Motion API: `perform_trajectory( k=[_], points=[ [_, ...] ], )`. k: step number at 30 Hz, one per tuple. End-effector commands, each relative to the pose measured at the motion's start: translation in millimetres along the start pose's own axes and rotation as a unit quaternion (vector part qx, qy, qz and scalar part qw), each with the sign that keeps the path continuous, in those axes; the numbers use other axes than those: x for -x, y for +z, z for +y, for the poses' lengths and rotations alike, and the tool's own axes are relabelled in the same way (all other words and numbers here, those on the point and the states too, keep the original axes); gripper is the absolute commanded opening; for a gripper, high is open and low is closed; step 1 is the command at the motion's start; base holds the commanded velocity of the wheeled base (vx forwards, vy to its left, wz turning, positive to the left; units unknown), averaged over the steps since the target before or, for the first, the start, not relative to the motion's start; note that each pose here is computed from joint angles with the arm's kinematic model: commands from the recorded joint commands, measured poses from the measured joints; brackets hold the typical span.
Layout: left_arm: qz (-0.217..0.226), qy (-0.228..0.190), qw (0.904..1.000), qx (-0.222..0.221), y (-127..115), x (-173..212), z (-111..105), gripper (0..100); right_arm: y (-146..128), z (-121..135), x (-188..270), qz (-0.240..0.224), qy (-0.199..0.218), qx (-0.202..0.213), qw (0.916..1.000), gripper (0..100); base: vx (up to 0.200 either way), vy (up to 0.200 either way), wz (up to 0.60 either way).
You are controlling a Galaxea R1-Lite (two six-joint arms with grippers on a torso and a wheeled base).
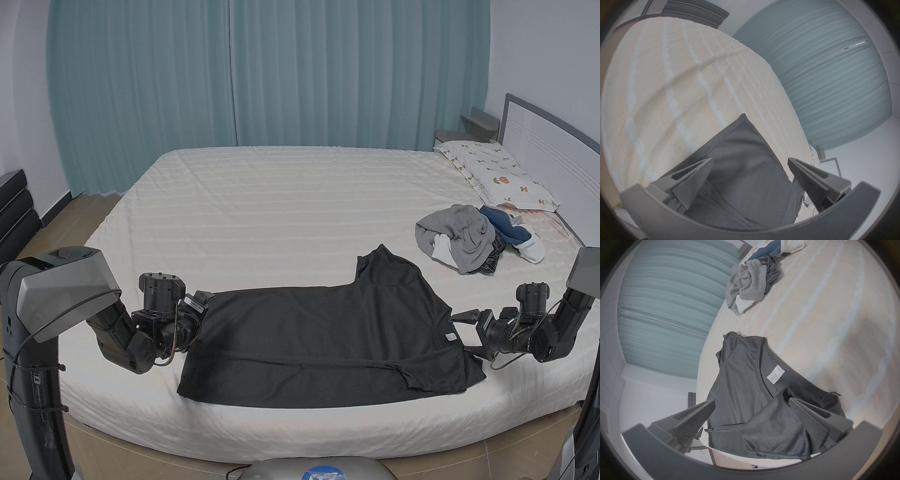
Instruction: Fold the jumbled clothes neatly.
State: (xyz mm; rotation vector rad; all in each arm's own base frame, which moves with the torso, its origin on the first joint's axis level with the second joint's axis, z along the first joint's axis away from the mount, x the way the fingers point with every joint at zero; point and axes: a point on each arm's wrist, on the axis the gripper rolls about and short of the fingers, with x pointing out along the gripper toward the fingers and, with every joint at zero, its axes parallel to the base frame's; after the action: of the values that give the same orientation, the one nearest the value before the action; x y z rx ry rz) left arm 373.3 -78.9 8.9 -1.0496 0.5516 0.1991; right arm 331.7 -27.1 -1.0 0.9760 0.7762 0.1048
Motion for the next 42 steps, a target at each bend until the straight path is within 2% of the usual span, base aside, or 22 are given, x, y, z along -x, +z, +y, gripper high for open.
perform_trajectory(
  k=[1, 3, 4, 5, 8, 16, 26, 32, 37, 39, 42],
  points=[
    [0.001, 0.002, 1.0, 0.003, 5.0, 4.2, 1.6, 100, 0.2, 0.5, 0.4, 0.0, 0.001, 0.0, 1.0, 100, 0.0, 0.0, 0.0],
    [0.016, 0.001, 0.9999, -0.001, 4.1, 6.8, 2.4, 100, 0.2, 0.5, 0.4, 0.0, 0.001, 0.0, 1.0, 100, 0.0, 0.0, 0.0],
    [0.039, -0.001, 0.9992, -0.01, 3.2, 11.3, 4.1, 100, 0.3, 0.9, 0.7, -0.001, 0.001, 0.001, 1.0, 100, 0.0, 0.0, 0.0],
    [0.039, -0.001, 0.9992, -0.01, 3.2, 11.3, 4.1, 100, 0.3, 0.9, 0.7, -0.001, 0.001, 0.001, 1.0, 100, 0.0, 0.0, 0.0],
    [0.067, -0.007, 0.9963, -0.054, 6.4, 22.2, 6.2, 100, 0.8, 0.9, 1.2, -0.002, 0.001, 0.001, 1.0, 100, 0.0, 0.0, 0.0],
    [0.08, 0.005, 0.9935, -0.08, 1.3, 23.0, 14.5, 100, 0.6, 0.5, 1.1, -0.003, 0.0, 0.004, 1.0, 100, 0.0, 0.0, 0.0],
    [0.09, 0.012, 0.9868, -0.135, -0.2, 28.2, 20.9, 100, -0.7, -0.5, 1.5, -0.007, 0.002, 0.005, 1.0, 100, 0.0, 0.0, 0.0],
    [0.091, 0.019, 0.9753, -0.2, 7.2, 25.9, 28.2, 100, -1.7, -1.1, 2.3, -0.007, 0.0, 0.008, 0.9999, 100, 0.0, 0.0, 0.0],
    [0.124, -0.007, 0.9645, -0.233, 4.4, 23.6, 28.8, 100, -3.4, -2.2, 2.2, -0.008, 0.002, 0.009, 0.9999, 100, 0.0, 0.0, 0.0],
    [0.127, -0.008, 0.9625, -0.24, 3.3, 22.1, 29.4, 100, -4.3, -2.2, 2.2, -0.007, 0.002, 0.01, 0.9999, 100, 0.0, 0.0, 0.0],
    [0.138, -0.002, 0.9527, -0.271, -1.2, 18.8, 37.4, 100, -5.5, -2.9, 2.9, -0.007, 0.002, 0.01, 0.9999, 100, 0.0, 0.0, 0.0]
  ],
)
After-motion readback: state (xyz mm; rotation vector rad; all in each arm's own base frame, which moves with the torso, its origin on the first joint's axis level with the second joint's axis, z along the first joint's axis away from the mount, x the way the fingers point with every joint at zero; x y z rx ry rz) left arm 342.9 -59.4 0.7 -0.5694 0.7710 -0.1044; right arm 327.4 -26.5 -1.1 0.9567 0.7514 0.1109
